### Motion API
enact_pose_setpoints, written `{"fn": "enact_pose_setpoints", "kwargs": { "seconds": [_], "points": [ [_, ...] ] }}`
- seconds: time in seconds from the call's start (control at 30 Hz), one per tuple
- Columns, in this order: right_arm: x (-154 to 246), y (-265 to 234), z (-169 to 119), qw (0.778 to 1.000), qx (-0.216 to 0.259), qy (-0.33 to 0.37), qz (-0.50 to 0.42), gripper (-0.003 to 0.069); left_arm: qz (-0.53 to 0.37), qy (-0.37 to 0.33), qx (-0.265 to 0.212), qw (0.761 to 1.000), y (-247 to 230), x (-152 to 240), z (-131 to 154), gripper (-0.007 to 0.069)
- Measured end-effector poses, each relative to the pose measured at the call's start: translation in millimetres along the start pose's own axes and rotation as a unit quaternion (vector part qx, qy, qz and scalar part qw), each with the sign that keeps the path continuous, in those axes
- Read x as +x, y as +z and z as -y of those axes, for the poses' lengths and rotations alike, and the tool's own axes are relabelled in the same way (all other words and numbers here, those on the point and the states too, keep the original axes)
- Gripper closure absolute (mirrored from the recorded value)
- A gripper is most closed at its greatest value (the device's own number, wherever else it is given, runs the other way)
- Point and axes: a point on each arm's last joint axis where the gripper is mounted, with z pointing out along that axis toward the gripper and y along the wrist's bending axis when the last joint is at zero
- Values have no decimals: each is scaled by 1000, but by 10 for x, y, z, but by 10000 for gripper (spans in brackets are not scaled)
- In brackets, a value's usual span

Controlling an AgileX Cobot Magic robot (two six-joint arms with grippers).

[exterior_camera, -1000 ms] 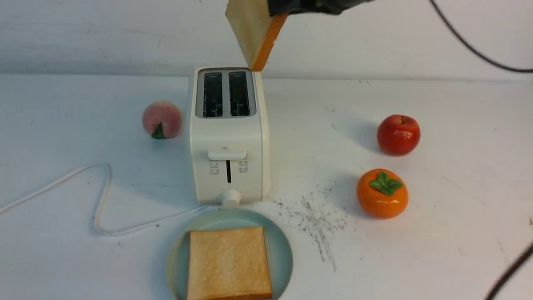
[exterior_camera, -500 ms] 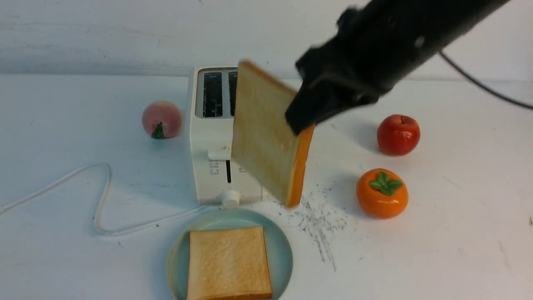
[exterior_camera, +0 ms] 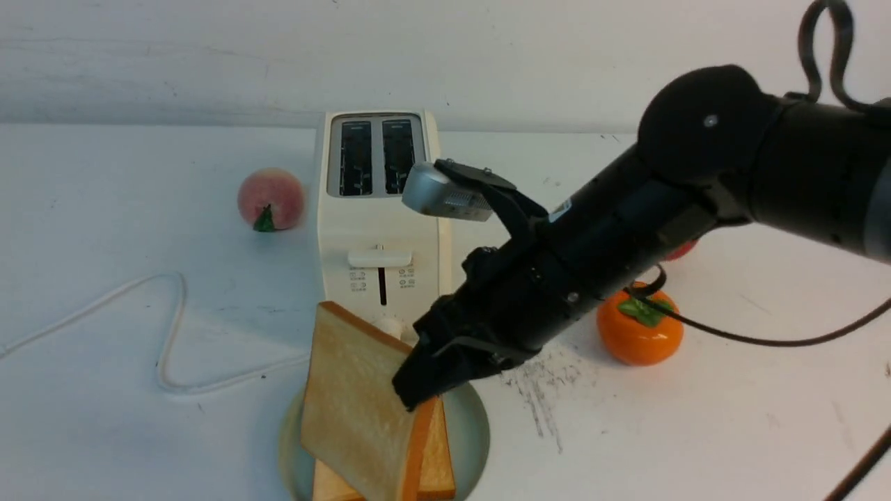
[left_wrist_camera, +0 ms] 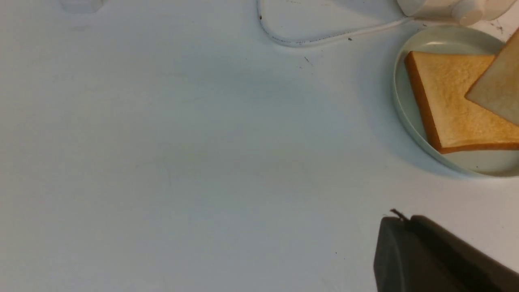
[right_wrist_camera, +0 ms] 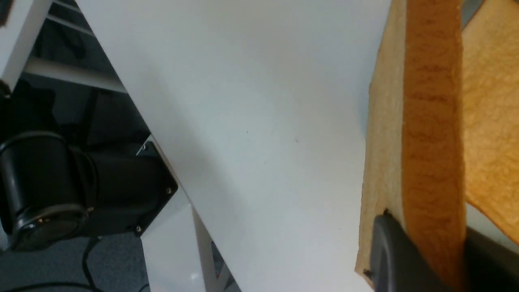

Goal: Take toasted bread from bread machine on white table place on plate.
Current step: 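Place the held slice of bread on top of the slice on the plate with the right gripper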

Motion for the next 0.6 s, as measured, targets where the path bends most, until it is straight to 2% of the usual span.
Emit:
{"fn": "enact_pose_setpoints", "kwargs": {
  "seconds": [0.2, 0.6],
  "points": [
    [1, 271, 221, 1000, -1, 23, -14, 563, -6, 0, -1, 1000, 0, 11, -2, 639],
    [0, 390, 381, 999, 31, 19, -14, 563, -13, 0, -3, 1000, 0, 23, -5, 639]
  ]
}}
